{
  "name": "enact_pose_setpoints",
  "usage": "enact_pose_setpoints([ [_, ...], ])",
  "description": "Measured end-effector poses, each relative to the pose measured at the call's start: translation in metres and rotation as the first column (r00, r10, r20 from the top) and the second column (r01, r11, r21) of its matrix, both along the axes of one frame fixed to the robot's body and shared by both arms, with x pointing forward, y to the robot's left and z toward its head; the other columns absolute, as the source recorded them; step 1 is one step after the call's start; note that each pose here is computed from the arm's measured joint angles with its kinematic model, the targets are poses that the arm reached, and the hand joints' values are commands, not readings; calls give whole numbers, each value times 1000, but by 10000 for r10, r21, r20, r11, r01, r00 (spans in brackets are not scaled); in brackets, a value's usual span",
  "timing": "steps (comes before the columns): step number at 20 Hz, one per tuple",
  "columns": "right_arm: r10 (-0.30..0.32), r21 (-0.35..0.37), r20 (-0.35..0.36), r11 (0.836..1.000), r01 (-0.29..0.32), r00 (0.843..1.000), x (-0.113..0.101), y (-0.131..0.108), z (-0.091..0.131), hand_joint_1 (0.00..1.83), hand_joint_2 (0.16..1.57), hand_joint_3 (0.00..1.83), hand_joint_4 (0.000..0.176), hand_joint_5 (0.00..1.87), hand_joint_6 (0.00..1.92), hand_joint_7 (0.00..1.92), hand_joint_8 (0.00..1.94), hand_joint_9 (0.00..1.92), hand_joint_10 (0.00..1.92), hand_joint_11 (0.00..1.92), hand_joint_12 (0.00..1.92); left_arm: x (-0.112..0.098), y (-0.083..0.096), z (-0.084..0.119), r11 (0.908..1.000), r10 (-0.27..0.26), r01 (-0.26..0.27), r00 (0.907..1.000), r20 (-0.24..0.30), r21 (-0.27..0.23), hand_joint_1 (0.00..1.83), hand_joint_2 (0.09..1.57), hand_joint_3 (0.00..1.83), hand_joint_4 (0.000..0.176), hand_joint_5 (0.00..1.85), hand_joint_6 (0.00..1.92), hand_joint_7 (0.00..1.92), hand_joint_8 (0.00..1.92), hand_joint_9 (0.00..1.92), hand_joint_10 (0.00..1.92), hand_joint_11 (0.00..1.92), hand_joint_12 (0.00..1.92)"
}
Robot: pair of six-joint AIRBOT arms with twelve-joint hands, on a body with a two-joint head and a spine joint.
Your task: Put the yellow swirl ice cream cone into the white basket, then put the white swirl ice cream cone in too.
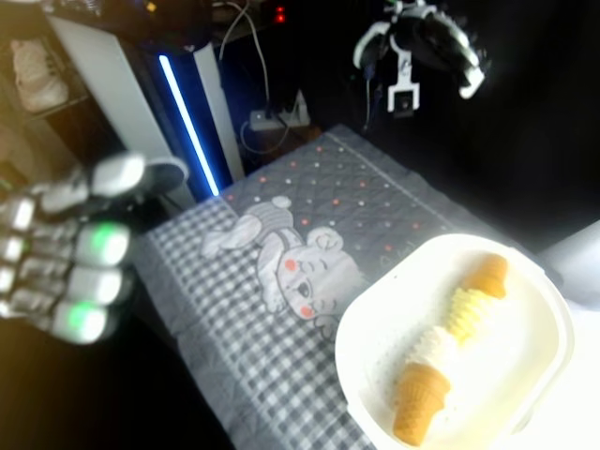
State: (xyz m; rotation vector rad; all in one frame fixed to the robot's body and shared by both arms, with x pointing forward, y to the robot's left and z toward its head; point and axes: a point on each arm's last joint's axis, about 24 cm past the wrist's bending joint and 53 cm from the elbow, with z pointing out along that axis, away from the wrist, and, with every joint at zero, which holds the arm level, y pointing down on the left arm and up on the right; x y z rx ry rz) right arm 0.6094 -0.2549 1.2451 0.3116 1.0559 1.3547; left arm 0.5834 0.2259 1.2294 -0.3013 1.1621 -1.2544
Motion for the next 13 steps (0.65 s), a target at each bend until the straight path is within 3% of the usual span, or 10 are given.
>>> enact_pose_setpoints([
  [3,399,-132,102,9991,-398,9992,-2,4,3,516,1117,13,64,23,0,68,0,78,1,9,5,8,-13,31,9969,-659,699,9927,1009,-373,72,1183,6,69,0,0,67,0,101,3,0,346],
  [4,783,-538,202,9956,-771,9967,-7,12,6,393,1198,8,0,355,141,199,14,176,16,91,52,7,-15,57,9933,-786,926,9798,1837,-691,301,1176,3,79,266,24,376,14,362,28,0,700],
  [6,1419,-1088,802,9851,-1328,9866,-17,24,24,617,1151,0,0,260,984,164,2,322,18,68,626,-5,-20,87,9864,-1139,1437,9478,2977,-802,348,1260,11,0,452,54,539,19,549,45,46,1135],
  [7,1457,-982,1313,9862,-1334,9806,-19,29,38,612,1131,0,66,51,669,118,0,279,8,13,792,-10,-25,89,9828,-1367,1682,9399,3128,-760,386,1296,0,0,507,319,590,24,615,11,73,1205],
  [8,1551,-716,1643,9868,-1451,9741,-23,33,51,565,1169,0,42,216,441,169,7,322,13,2,869,-12,-32,84,9769,-1688,1988,9425,2884,-779,517,1270,6,0,419,856,626,10,619,7,24,1188],
  [9,1820,-506,1872,9832,-1756,9653,-27,39,64,912,1223,5,0,642,1156,633,505,618,282,145,1298,-13,-36,80,9684,-2009,2313,9451,2579,-934,766,1294,4,108,595,1381,849,288,815,239,186,1205],
  [10,2294,-242,2196,9730,-2297,9483,-40,43,78,934,1261,3,17,679,1387,665,656,616,339,146,1442,-10,-33,73,9614,-2127,2434,9532,2151,-1281,824,1312,2,112,620,1511,815,573,781,492,218,1216],
  [11,2476,-288,2418,9683,-2481,9382,-47,44,82,949,1262,0,15,700,1405,685,376,623,228,174,1200,-7,-30,70,9607,-1988,2298,9611,1919,-1559,533,1388,14,0,606,1306,790,574,726,511,206,1236],
  [12,2632,-64,2224,9632,-2686,9388,-48,46,79,893,1304,1,50,635,1502,587,133,537,90,86,1012,-3,-26,64,9631,-1764,2038,9713,1596,-1757,808,1344,1,0,617,1499,845,453,678,451,161,1205],
  [13,2710,309,1831,9592,-2811,9450,-42,49,71,1027,1265,0,0,715,1380,717,126,642,104,141,1005,-1,-23,64,9636,-1636,1909,9748,1516,-1871,826,1361,1,33,569,1606,829,438,702,462,226,1148],
])
